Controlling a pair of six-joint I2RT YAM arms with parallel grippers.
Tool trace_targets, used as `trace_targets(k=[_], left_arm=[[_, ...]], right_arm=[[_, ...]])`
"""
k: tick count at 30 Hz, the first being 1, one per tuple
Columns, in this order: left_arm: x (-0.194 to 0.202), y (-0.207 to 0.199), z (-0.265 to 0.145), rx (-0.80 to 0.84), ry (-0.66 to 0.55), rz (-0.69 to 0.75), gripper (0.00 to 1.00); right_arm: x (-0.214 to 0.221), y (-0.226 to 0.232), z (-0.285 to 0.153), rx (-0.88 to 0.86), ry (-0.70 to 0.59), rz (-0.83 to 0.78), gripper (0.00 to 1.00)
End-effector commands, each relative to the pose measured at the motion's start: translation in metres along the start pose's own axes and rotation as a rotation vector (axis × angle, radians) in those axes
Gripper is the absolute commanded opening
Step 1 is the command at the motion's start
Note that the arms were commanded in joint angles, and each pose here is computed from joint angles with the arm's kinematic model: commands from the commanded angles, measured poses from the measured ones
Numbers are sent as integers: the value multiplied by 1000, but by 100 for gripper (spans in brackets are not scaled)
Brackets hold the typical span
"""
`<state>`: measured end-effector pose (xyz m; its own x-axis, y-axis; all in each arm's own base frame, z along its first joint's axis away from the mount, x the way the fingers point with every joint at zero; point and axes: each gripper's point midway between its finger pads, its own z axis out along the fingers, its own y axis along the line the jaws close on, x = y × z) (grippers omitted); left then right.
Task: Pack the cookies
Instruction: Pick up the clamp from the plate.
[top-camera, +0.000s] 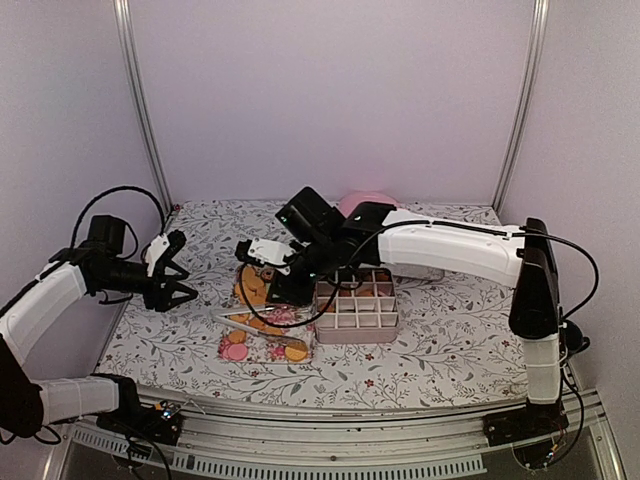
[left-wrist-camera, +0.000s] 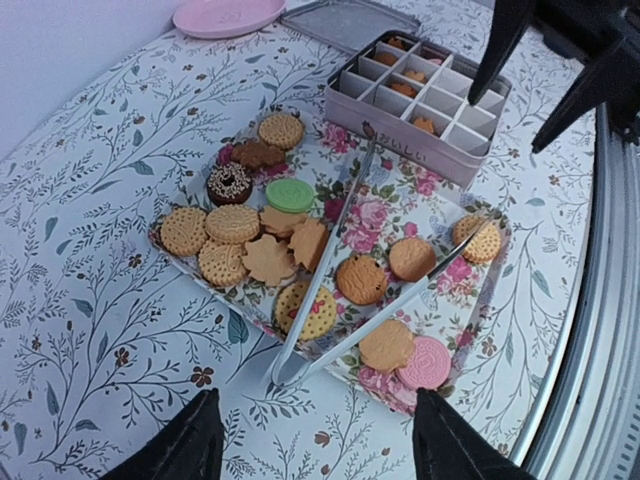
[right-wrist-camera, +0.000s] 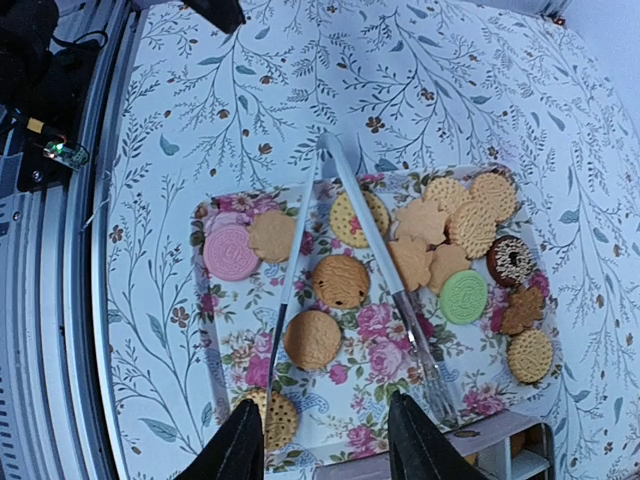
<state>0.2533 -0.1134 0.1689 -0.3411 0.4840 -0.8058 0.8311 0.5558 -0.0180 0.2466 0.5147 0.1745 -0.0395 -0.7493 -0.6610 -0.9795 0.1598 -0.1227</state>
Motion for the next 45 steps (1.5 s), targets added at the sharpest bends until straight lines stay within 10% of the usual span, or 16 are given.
trace_targets(k=[1, 22, 31, 45], left_arm=[[-10, 4, -6, -12, -24, 8, 66], [-20, 9, -9, -27, -38, 15, 66], [-20, 9, -10, -32, -35, 16, 66], [-33, 7, -16, -24, -69, 18, 67]], right_arm=[[43, 38, 16, -167, 128, 86, 45], [103, 61, 62, -218, 301, 135, 32], [92, 58, 60, -203, 248, 146, 0], [47, 47, 24, -148, 77, 173, 0]])
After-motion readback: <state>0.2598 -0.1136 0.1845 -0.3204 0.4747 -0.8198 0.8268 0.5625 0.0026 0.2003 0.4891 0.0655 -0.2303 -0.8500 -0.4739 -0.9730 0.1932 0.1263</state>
